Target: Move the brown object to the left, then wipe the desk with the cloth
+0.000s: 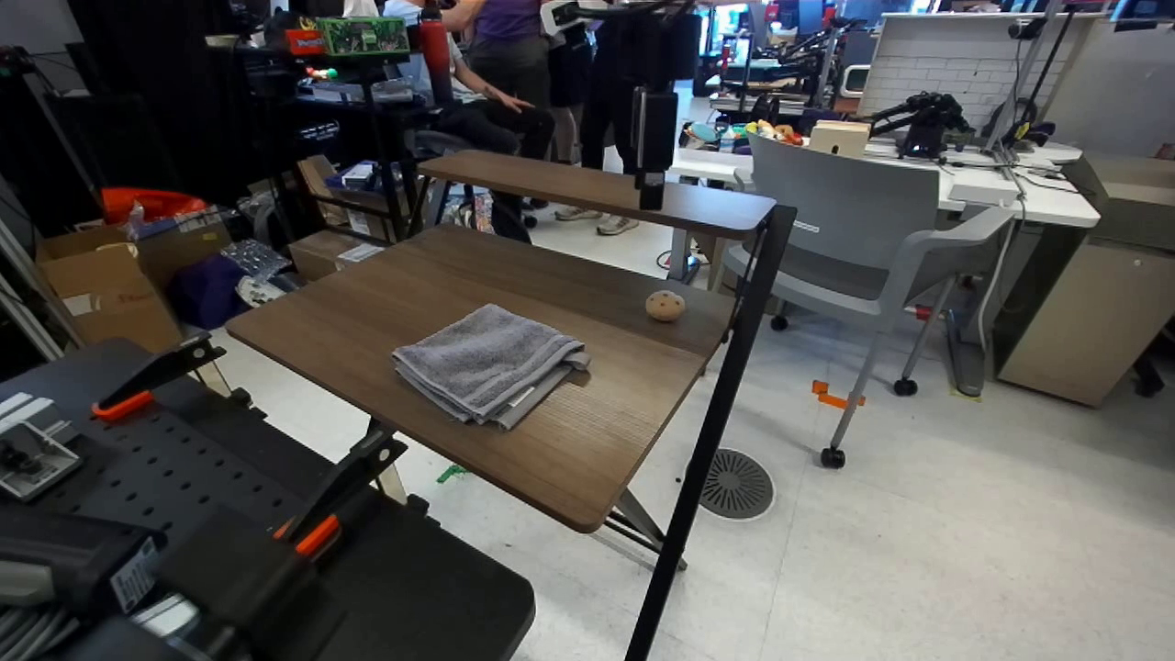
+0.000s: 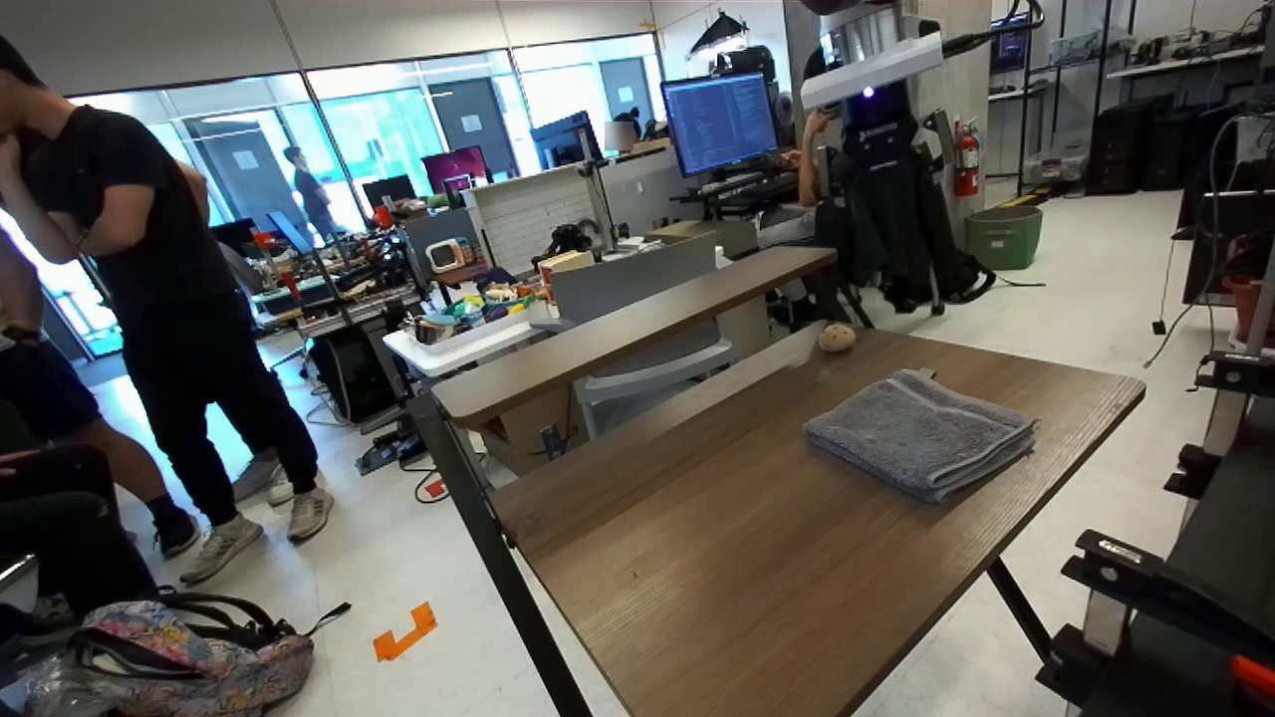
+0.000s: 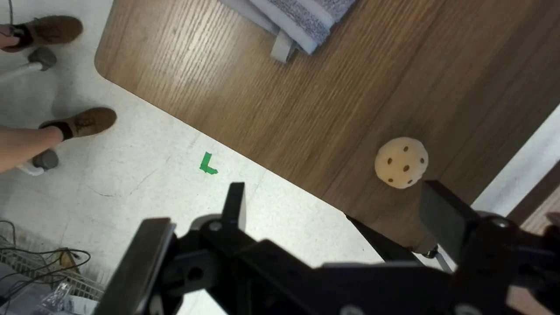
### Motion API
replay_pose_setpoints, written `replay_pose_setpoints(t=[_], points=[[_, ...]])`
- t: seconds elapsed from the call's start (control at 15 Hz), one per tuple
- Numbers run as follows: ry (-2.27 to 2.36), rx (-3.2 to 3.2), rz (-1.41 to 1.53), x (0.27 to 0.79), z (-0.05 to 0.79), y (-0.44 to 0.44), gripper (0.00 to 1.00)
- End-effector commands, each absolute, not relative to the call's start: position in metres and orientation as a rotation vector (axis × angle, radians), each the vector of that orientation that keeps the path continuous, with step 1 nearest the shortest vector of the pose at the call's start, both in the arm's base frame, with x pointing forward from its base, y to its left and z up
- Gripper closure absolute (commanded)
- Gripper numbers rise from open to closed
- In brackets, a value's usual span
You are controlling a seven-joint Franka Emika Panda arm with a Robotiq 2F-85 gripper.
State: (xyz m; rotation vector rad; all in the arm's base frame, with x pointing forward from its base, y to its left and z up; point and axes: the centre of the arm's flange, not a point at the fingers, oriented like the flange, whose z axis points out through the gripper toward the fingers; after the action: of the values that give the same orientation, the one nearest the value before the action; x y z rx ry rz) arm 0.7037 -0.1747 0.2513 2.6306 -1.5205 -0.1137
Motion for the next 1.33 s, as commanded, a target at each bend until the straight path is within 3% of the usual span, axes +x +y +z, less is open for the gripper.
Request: replay_pose_setpoints(t=[0.0,0.6,0.73,1.27], points=[[-1.502,2.637,-0.128,0.706,0.252,-0.174,0.00],[-0.903,2.637,0.148,0.694,0.231,-0.185,0.00],[-0.942,2.703,0.324,0.701,0.198,-0.170,0.00],[-1.500,2.845,0.473,0.723,0.128,-0.150,0.00]])
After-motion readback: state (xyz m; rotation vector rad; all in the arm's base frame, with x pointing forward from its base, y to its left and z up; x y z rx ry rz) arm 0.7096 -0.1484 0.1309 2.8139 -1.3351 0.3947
